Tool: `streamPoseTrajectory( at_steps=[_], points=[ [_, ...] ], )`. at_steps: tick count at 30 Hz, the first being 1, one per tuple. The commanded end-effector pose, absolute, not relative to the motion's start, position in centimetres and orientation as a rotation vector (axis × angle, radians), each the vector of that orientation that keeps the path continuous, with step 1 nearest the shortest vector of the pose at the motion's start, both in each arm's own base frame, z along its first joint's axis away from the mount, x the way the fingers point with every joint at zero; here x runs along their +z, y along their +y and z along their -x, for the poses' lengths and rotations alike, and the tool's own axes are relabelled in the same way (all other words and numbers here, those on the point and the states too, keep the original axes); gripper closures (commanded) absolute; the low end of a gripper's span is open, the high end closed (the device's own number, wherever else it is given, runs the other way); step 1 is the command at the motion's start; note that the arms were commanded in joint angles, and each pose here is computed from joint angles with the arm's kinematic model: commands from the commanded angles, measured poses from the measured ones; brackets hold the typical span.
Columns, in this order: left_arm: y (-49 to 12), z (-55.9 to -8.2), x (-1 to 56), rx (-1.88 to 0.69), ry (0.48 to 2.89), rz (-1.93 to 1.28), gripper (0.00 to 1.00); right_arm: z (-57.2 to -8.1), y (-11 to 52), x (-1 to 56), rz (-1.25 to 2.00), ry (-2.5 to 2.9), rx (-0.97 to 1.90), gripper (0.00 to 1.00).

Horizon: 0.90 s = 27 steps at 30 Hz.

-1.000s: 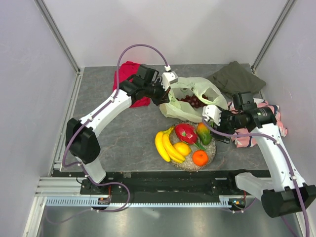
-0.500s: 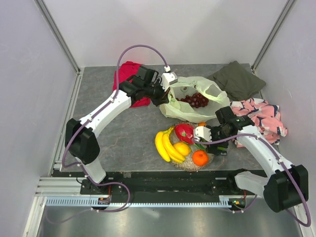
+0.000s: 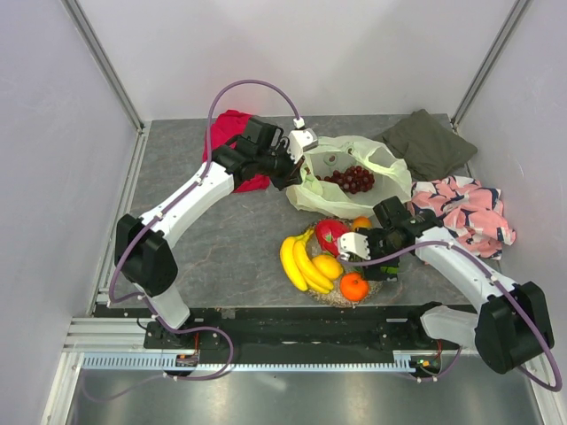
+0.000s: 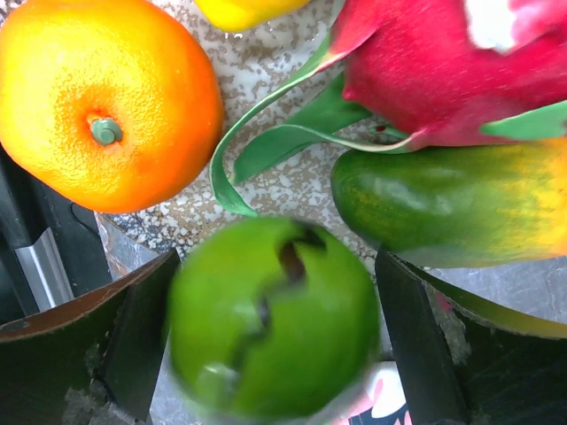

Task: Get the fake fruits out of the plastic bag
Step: Place the fake fruit on the plate.

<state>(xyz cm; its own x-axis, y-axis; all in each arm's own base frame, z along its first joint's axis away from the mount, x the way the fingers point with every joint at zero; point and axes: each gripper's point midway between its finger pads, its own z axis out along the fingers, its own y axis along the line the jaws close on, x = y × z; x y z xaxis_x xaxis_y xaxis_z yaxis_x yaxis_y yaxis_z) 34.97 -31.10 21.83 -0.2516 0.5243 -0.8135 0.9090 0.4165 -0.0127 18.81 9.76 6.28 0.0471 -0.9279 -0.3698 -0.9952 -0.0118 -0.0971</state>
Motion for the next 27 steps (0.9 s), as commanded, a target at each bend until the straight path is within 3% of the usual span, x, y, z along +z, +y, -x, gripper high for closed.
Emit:
streamPoseTrajectory(
  at_steps=[1,19,25,27],
  points=[
    [-31.4,-35.1,24.0,-0.647,1.853,-1.205,0.98,-18.6,9.8,6.5,1.989,1.927,0.275,0.02],
    [-32.4,-35.0,23.5,-0.709,1.857,-1.215,0.98,-20.0,10.0,15.3,1.793,1.961,0.195,0.02],
    [-32.8,-35.1,23.7,-0.732,1.853,-1.210,0.98,-20.8,6.2,13.7,1.790,2.084,0.091,0.02],
    [-32.8,-35.1,23.6,-0.732,1.856,-1.208,0.98,-21.5,4.2,12.5,1.734,2.190,0.084,0.20]
  ],
)
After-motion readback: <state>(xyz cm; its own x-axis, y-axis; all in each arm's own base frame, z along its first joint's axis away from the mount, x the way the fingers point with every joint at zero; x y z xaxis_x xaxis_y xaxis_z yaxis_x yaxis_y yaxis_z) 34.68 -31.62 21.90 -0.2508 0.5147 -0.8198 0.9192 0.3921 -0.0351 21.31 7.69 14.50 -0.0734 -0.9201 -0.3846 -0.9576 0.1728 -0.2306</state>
